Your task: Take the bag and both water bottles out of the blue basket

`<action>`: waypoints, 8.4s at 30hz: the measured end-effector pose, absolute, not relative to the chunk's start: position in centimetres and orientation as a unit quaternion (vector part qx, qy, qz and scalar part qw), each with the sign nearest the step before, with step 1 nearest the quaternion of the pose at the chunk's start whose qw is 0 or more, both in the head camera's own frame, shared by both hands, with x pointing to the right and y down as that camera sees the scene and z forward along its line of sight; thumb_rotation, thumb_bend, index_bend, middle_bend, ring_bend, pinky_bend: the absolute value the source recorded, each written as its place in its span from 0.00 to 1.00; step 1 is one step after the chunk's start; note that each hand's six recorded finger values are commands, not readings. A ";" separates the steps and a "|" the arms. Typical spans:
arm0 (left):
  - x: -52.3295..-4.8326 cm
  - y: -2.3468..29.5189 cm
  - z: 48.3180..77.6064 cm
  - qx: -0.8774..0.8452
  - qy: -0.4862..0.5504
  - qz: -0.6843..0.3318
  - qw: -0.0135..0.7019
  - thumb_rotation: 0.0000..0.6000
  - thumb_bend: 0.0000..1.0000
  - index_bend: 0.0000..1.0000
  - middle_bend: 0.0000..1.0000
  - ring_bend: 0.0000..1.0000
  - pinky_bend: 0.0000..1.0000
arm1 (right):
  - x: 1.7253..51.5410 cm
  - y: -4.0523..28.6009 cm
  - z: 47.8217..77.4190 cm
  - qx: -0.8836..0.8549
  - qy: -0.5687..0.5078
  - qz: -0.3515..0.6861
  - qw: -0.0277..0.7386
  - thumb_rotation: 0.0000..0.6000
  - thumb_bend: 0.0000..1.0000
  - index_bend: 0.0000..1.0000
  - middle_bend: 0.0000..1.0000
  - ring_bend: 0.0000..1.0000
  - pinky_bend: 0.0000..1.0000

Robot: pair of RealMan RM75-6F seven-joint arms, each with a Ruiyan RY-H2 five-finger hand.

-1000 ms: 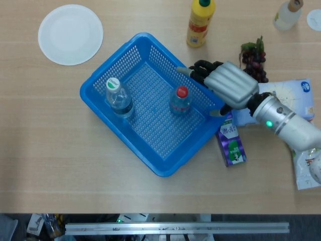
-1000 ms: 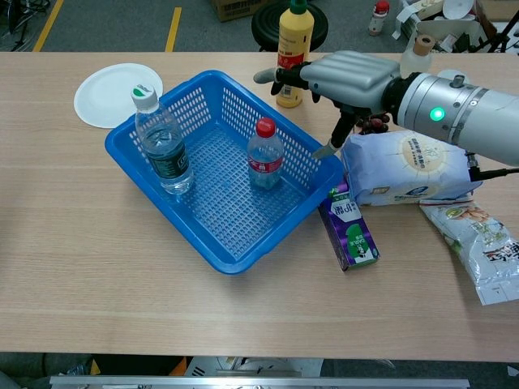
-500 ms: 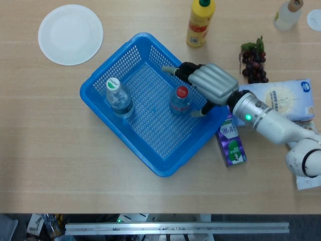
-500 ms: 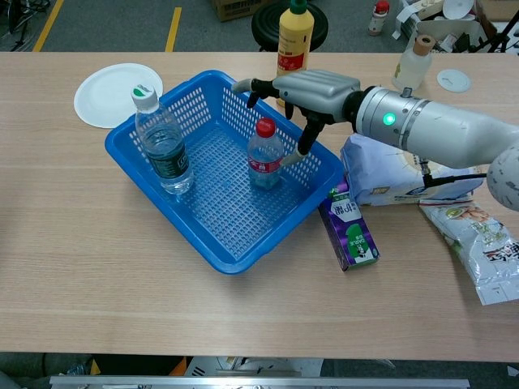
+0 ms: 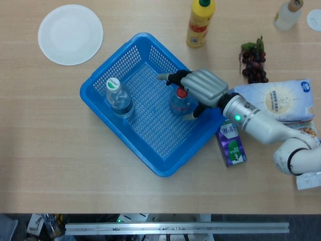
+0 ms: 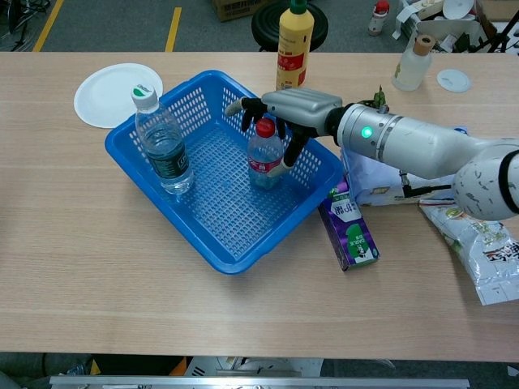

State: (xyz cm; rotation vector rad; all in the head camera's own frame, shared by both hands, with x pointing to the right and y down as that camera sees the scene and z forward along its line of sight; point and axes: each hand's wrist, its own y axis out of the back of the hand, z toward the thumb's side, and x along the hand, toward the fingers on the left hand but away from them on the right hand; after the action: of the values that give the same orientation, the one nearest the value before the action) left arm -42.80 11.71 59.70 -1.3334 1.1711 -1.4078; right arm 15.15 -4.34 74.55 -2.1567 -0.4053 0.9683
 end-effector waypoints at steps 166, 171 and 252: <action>-25.5 0.1 69.0 -0.811 0.375 -0.423 0.148 0.78 0.22 0.00 0.10 0.14 0.33 | 37.7 -3.9 54.6 -0.699 -0.399 0.356 0.475 1.00 0.09 0.02 0.26 0.25 0.52; -23.9 -0.8 69.6 -0.820 0.368 -0.419 0.131 0.68 0.22 0.00 0.10 0.14 0.33 | 38.4 -3.8 54.8 -0.698 -0.402 0.357 0.472 1.00 0.09 0.02 0.26 0.25 0.52; -31.1 -3.5 60.1 -0.738 0.575 -0.320 0.151 1.00 0.22 0.41 0.45 0.42 0.68 | 40.2 -2.9 54.0 -0.703 -0.421 0.345 0.457 1.00 0.09 0.02 0.26 0.25 0.52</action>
State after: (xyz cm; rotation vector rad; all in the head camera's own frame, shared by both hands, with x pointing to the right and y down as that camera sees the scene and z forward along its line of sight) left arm -31.10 -3.53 60.09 -2.1186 1.6522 -0.9177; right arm 40.17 -2.90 54.01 -1.7340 -1.0385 0.8505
